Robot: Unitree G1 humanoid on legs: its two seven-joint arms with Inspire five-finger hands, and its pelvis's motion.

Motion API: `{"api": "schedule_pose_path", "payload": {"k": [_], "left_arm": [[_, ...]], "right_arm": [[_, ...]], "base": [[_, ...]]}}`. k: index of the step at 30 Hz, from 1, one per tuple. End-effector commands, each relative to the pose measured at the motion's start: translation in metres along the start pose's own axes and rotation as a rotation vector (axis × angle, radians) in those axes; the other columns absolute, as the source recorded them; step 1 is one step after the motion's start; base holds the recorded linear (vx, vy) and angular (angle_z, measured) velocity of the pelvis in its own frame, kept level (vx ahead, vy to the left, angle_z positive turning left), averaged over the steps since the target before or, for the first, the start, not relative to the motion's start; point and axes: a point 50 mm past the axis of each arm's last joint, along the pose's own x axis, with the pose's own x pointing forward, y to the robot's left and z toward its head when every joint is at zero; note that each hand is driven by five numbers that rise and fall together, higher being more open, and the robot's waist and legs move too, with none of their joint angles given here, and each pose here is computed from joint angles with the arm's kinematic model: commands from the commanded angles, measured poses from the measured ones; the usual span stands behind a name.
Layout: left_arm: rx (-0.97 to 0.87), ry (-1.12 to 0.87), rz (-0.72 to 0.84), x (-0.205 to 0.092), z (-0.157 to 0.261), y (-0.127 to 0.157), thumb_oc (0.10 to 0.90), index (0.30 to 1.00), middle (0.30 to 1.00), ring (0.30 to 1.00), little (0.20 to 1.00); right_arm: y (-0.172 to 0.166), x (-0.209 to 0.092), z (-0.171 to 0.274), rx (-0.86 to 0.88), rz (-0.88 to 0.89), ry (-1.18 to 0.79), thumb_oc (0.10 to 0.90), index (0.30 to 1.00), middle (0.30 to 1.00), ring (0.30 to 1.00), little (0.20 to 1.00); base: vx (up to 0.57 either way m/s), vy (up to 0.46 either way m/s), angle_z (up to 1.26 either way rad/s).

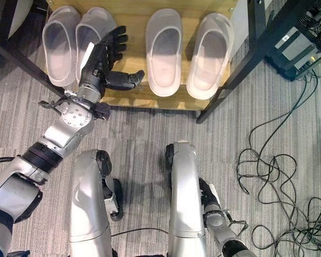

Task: Arrange the slippers neatly on the shoe rack.

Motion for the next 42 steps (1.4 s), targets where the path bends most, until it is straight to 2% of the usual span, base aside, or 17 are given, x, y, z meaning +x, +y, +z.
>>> {"api": "schedule_pose_path", "payload": {"k": [1, 4, 10, 15, 18, 22, 26, 28, 36, 38, 40, 42], "left_arm": [[-0.028, -0.297, 0.037, 0.024, 0.078, 0.004, 0.800, 0.900, 0.900, 0.900, 0.900], [-0.050, -0.305, 0.004, 0.024, 0.080, -0.005, 0.800, 0.900, 0.900, 0.900, 0.900], [-0.245, -0.313, -0.160, 0.025, 0.096, -0.057, 0.800, 0.900, 0.900, 0.900, 0.900], [-0.291, -0.325, -0.220, 0.028, 0.111, -0.084, 0.800, 0.900, 0.900, 0.900, 0.900], [-0.257, -0.330, -0.219, 0.032, 0.114, -0.090, 0.800, 0.900, 0.900, 0.900, 0.900], [-0.183, -0.320, -0.127, 0.041, 0.112, -0.075, 0.800, 0.900, 0.900, 0.900, 0.900], [0.091, -0.370, 0.008, 0.045, 0.112, -0.037, 0.800, 0.900, 0.900, 0.900, 0.900], [0.256, -0.405, 0.089, 0.035, 0.104, -0.016, 0.800, 0.900, 0.900, 0.900, 0.900], [0.154, -0.491, 0.118, 0.001, 0.097, 0.004, 0.800, 0.900, 0.900, 0.900, 0.900], [0.052, -0.501, 0.014, -0.027, 0.086, 0.007, 0.800, 0.900, 0.900, 0.900, 0.900], [-0.096, -0.423, -0.035, -0.054, 0.062, 0.016, 0.800, 0.900, 0.900, 0.900, 0.900], [-0.151, -0.376, -0.134, -0.071, 0.054, 0.016, 0.800, 0.900, 0.900, 0.900, 0.900]], "right_arm": [[0.005, 0.000, 0.016, 0.055, 0.000, -0.084, 0.800, 0.900, 0.900, 0.900, 0.900], [0.005, 0.000, 0.016, 0.051, -0.003, -0.085, 0.800, 0.900, 0.900, 0.900, 0.900], [0.007, 0.000, 0.016, 0.031, 0.006, -0.078, 0.800, 0.900, 0.900, 0.900, 0.900], [0.008, 0.002, 0.019, 0.013, 0.016, -0.083, 0.800, 0.900, 0.900, 0.900, 0.900], [0.008, 0.003, 0.020, 0.002, 0.016, -0.083, 0.800, 0.900, 0.900, 0.900, 0.900], [0.007, 0.005, 0.020, 0.005, 0.007, -0.076, 0.800, 0.900, 0.900, 0.900, 0.900], [0.000, 0.007, 0.020, 0.017, -0.025, -0.076, 0.800, 0.900, 0.900, 0.900, 0.900], [-0.007, 0.006, 0.018, 0.035, -0.063, -0.077, 0.800, 0.900, 0.900, 0.900, 0.900], [-0.013, 0.007, 0.026, 0.011, -0.120, -0.108, 0.800, 0.900, 0.900, 0.900, 0.900], [-0.020, 0.008, 0.038, 0.001, -0.137, -0.164, 0.800, 0.900, 0.900, 0.900, 0.900], [-0.025, 0.011, 0.046, -0.025, -0.156, -0.179, 0.800, 0.900, 0.900, 0.900, 0.900], [-0.033, 0.015, 0.048, -0.051, -0.182, -0.164, 0.800, 0.900, 0.900, 0.900, 0.900]], "base": [[0.00, 0.000, 0.00], [0.00, 0.000, 0.00], [0.00, 0.000, 0.00], [0.00, 0.000, 0.00], [0.00, 0.000, 0.00], [0.00, 0.000, 0.00], [0.00, -0.027, 0.00], [0.00, -0.072, 0.05], [-0.02, -0.031, 0.07], [0.00, 0.000, 0.00], [-0.08, -0.008, 0.10], [-0.16, -0.025, 0.13]]}}
